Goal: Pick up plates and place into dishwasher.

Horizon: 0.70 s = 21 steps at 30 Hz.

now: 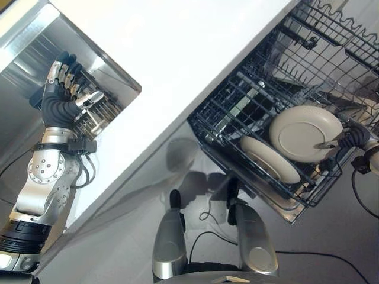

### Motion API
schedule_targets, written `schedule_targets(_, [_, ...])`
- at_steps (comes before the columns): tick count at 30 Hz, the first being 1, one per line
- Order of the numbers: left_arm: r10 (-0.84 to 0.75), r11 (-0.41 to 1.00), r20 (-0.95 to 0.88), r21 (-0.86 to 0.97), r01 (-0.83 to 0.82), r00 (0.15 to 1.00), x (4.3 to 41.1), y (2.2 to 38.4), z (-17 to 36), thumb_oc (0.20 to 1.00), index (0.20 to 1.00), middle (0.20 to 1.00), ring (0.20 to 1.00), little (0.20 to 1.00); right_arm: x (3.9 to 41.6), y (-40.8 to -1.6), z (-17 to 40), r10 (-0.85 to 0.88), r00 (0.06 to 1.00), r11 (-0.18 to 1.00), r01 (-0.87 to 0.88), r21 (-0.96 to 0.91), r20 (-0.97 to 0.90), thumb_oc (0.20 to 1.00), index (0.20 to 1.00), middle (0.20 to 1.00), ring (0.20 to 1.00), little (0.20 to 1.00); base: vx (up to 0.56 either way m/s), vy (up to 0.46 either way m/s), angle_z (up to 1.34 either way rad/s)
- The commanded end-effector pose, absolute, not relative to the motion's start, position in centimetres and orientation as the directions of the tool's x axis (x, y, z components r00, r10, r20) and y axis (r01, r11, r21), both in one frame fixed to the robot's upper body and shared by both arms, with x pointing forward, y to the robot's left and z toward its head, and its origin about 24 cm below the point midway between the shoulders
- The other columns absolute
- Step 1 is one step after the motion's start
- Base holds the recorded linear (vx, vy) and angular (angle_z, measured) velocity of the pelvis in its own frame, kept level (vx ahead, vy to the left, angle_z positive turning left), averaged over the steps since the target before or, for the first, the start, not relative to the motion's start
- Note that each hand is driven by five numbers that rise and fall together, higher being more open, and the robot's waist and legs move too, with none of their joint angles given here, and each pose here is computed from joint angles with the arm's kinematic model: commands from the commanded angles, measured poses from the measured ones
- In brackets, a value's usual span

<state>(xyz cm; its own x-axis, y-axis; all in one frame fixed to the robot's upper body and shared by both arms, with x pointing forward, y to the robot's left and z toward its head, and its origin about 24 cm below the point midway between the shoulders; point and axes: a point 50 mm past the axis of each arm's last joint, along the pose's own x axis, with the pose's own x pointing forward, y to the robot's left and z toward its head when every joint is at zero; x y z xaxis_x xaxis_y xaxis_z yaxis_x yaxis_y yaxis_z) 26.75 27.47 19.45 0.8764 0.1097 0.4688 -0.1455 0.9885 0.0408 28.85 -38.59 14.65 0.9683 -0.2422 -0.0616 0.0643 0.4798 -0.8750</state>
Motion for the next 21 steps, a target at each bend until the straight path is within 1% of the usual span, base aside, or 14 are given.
schedule_targets(1, [0.11,0.988,0.49,0.04,-0.149,0.865,26.1,27.6,19.2,1.0,1.0,1.0,1.0,1.0,29.4,-38.5,17.7,-0.276,0.956,0.527,0.241,-0.815,0.105,1.0,1.0,1.0,1.0,1.0,-0.03,0.054,0.03])
schedule_targets(8, [0.114,0.992,0.464,0.003,-0.13,0.879,26.2,27.6,18.2,1.0,1.0,1.0,1.0,1.0,28.5,-39.3,18.8,-0.362,0.905,0.548,0.4,-0.735,0.223,1.0,1.0,1.0,1.0,1.0,-0.03,0.105,0.03])
schedule_targets(13, [0.135,0.991,0.447,-0.039,-0.132,0.884,25.8,27.5,17.0,1.0,1.0,1.0,1.0,1.0,26.9,-39.5,18.9,-0.467,0.807,0.545,0.585,-0.6,0.362,1.0,1.0,1.0,1.0,1.0,-0.02,0.166,-0.12])
schedule_targets(14, [0.148,0.989,0.436,-0.059,-0.136,0.888,25.6,27.4,16.4,1.0,1.0,1.0,1.0,1.0,26.4,-38.9,18.7,-0.503,0.765,0.572,0.644,-0.508,0.402,1.0,1.0,1.0,1.0,1.0,-0.03,0.218,-0.03])
schedule_targets(18, [0.19,0.98,0.396,-0.129,-0.151,0.898,25.0,26.9,14.0,1.0,1.0,1.0,1.0,1.0,25.3,-36.9,17.2,-0.515,0.741,0.626,0.668,-0.402,0.43,1.0,1.0,1.0,1.0,1.0,0.0,0.309,-0.15])
schedule_targets(21, [0.207,0.972,0.355,-0.177,-0.152,0.911,24.3,26.4,12.2,1.0,1.0,1.0,1.0,1.0,24.0,-36.8,15.7,-0.547,0.727,0.642,0.682,-0.35,0.414,1.0,1.0,1.0,1.0,1.0,0.06,0.339,-0.2])
